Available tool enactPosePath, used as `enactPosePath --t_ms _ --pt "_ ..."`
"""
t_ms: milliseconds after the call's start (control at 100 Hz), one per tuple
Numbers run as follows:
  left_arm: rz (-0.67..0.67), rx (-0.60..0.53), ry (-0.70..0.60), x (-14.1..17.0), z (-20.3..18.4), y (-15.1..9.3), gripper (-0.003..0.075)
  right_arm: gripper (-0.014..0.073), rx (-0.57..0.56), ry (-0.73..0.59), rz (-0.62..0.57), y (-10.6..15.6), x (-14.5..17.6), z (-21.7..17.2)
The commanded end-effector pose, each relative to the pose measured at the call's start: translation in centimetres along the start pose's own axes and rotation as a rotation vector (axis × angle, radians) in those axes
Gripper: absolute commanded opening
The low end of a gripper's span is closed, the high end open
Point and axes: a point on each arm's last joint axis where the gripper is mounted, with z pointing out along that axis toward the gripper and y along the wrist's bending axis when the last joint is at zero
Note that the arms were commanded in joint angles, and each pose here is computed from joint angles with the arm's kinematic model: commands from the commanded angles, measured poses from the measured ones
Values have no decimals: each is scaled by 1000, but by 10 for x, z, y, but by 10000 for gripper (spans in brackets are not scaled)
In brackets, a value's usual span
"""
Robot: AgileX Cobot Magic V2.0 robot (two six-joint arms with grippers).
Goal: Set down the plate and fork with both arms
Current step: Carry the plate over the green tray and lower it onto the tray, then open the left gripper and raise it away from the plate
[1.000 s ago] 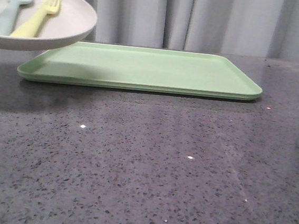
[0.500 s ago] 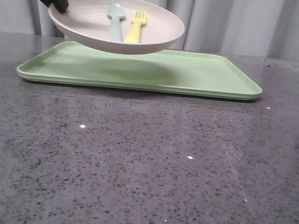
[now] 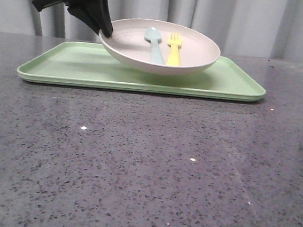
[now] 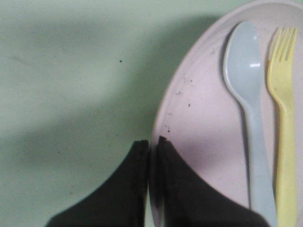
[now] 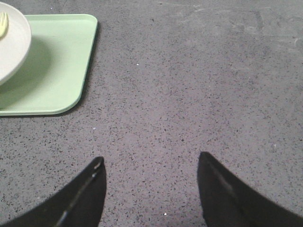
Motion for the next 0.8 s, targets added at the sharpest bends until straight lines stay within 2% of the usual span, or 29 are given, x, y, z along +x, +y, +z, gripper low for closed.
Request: enactPosePath --t_ms 0,420,690,790 --pt "-6 52 -139 -15 -35 -12 -21 437 -4 -88 -4 1 -16 -3" --pt "-3 20 -153 -19 -21 -4 -21 437 -3 -74 -4 1 -15 -3" --pt "-7 1 -108 -16 -8 1 -19 437 -3 -70 -4 1 -15 -3" --pt "-7 1 -108 -16 -8 1 13 437 -3 -72 -4 1 -15 -3"
